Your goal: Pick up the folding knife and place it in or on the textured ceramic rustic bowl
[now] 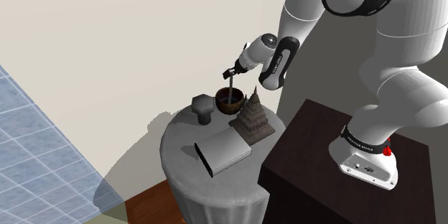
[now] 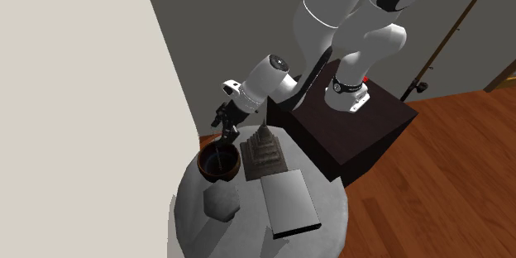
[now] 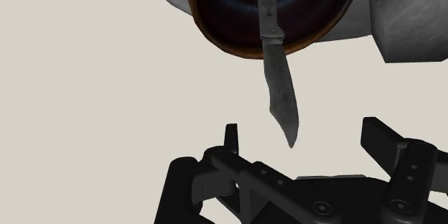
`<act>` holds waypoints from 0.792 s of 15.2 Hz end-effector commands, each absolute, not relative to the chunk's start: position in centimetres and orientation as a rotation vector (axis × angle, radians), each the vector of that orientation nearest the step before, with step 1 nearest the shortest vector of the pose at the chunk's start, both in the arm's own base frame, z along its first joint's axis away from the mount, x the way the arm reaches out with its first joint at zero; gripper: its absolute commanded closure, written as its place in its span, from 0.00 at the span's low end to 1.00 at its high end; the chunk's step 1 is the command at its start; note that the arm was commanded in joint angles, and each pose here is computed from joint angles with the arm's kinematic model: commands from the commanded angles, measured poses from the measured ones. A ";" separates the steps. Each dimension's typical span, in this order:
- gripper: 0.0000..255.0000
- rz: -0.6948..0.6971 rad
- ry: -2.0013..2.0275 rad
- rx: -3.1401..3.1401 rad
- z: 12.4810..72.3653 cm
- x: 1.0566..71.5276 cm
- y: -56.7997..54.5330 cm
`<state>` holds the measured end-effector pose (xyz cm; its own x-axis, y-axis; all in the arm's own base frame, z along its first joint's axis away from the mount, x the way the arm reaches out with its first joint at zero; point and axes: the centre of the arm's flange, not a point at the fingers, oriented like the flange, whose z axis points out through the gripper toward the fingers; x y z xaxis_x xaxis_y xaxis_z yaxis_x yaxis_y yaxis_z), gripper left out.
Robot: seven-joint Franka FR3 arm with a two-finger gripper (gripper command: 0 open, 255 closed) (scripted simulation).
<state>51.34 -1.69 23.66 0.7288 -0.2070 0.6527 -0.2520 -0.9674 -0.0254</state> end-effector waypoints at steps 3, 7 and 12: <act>0.00 1.068 -0.380 2.860 25.7 49.7 -1.3; 0.00 1.068 -0.380 2.860 27.4 48.2 -1.0; 0.00 1.068 -0.380 2.860 27.4 48.2 -1.0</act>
<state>48.17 -0.96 27.44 0.7287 -0.2070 0.6527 -0.2520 -0.9674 -0.0254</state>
